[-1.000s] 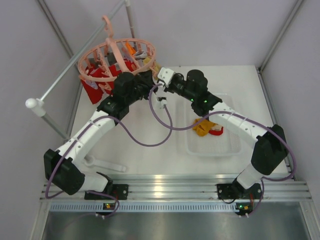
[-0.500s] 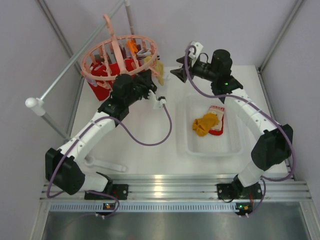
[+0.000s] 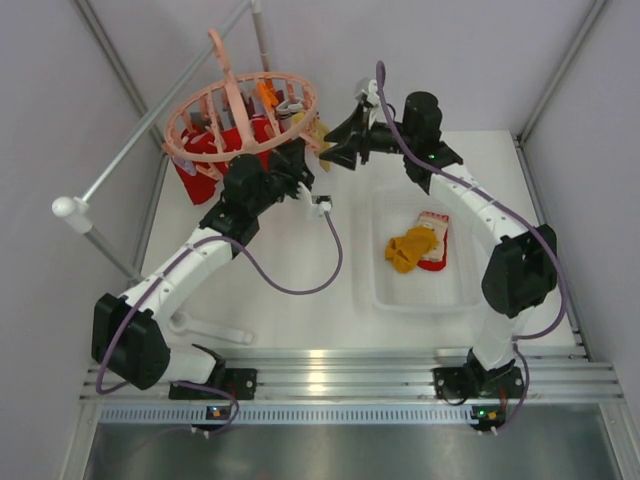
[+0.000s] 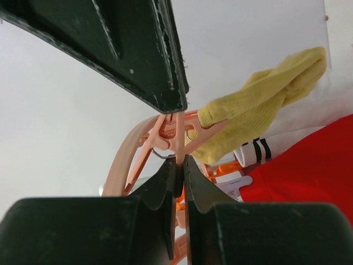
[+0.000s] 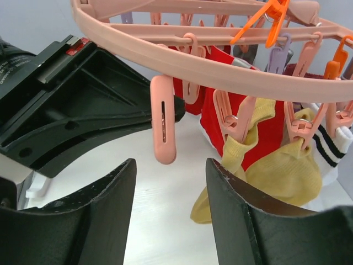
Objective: Clip the socks to the hanger
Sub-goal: Open the clamp at the hanger, then pick up the sock from the bin, then clamp the sock onto the hanger.
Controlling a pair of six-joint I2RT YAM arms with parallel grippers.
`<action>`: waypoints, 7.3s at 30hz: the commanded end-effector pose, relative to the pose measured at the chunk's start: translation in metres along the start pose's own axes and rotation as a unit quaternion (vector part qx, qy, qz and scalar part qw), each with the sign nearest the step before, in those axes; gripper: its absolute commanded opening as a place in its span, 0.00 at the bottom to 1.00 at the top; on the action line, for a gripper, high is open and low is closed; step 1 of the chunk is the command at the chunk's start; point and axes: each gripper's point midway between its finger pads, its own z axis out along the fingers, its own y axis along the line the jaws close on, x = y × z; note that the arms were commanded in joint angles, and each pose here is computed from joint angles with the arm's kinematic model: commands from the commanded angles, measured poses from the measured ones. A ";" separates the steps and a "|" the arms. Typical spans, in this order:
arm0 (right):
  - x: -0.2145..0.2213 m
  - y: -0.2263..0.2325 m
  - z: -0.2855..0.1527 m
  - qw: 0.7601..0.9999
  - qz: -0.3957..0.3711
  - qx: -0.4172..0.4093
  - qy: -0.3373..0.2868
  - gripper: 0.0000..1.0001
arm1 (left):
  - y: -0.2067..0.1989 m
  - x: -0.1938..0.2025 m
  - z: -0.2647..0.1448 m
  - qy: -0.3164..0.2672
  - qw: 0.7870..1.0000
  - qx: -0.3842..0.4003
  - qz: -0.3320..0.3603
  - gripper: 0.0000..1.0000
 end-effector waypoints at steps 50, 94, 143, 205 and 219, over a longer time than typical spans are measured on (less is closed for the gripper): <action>-0.026 -0.003 0.022 0.998 -0.052 0.008 -0.019 0.00 | 0.041 -0.014 -0.024 -0.031 0.995 -0.044 0.087 0.48; -0.017 0.012 0.018 0.994 -0.105 -0.008 0.005 0.11 | 0.055 0.014 0.014 -0.003 0.991 -0.057 0.122 0.09; 0.256 0.010 -0.258 0.692 0.386 0.568 0.221 0.41 | 0.049 0.014 0.002 -0.016 0.993 -0.052 0.108 0.00; -0.014 -0.068 -0.104 0.832 0.443 0.302 -0.143 0.00 | 0.022 0.023 0.007 -0.031 0.995 -0.033 0.093 0.00; -0.048 -0.061 -0.047 0.846 0.450 0.243 -0.151 0.00 | 0.008 0.018 0.014 -0.040 0.989 -0.031 0.142 0.00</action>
